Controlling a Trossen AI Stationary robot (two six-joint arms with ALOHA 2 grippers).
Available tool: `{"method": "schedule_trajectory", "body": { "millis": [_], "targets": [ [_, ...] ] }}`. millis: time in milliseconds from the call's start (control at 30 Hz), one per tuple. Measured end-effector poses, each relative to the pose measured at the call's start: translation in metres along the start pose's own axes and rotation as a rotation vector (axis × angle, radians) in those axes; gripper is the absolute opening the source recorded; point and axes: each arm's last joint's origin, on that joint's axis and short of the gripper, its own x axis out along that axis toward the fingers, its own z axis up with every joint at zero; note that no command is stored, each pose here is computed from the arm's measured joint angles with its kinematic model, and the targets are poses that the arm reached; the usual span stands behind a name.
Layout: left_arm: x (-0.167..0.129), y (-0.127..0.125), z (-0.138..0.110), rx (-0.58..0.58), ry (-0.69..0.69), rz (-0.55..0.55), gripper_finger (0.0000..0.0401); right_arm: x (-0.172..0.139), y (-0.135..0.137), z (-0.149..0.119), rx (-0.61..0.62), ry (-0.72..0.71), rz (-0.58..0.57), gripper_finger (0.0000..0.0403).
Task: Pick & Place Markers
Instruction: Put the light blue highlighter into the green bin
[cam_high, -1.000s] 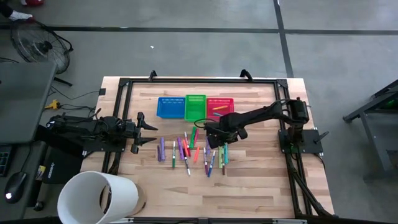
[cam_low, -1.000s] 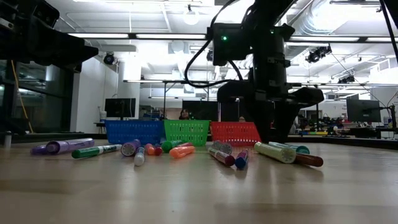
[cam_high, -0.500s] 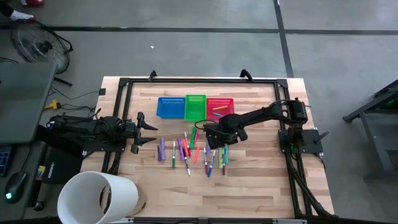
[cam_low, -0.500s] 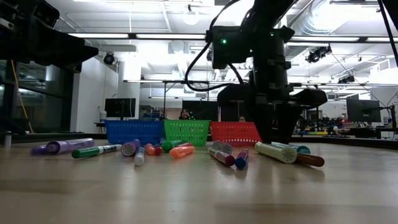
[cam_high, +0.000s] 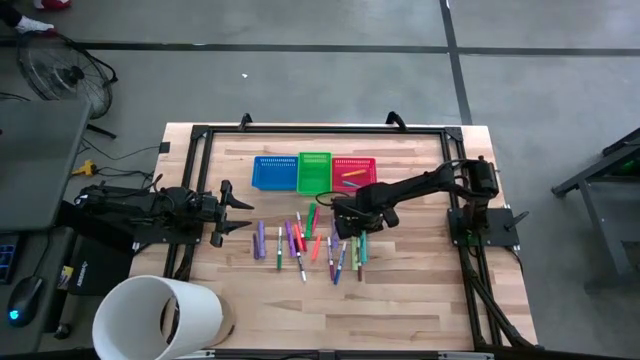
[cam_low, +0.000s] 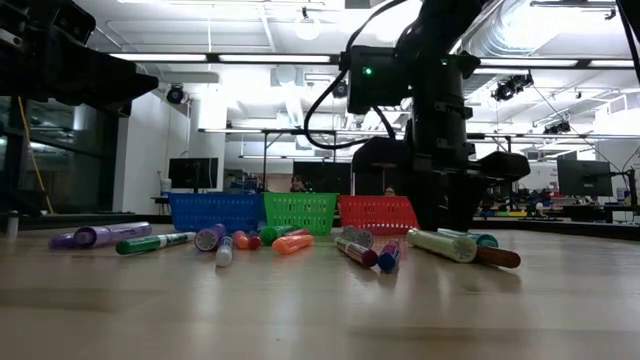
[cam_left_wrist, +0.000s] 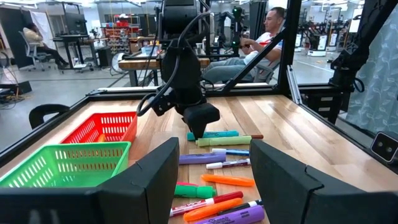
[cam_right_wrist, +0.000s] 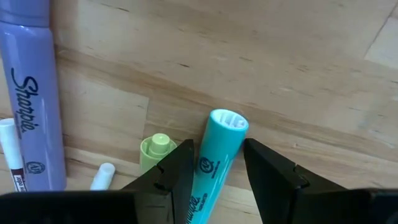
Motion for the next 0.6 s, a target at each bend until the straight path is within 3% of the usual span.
{"method": "schedule_trajectory", "body": {
  "millis": [167, 400, 600],
  "targets": [
    [0.0, 0.0, 0.0, 0.0, 0.0, 0.0, 0.0195, 0.0003, -0.0009, 0.0017, -0.031, -0.008, -0.006, 0.0118],
    [0.0, 0.0, 0.0001, 0.0, 0.0, 0.0, 0.0195, 0.0004, -0.0018, 0.0022, -0.074, -0.012, -0.015, 0.0059],
    [0.0, 0.0, 0.0001, 0.0, 0.0, 0.0, 0.0195, -0.0052, 0.0003, 0.0035, -0.149, -0.01, -0.006, 0.0058]
  ]
}}
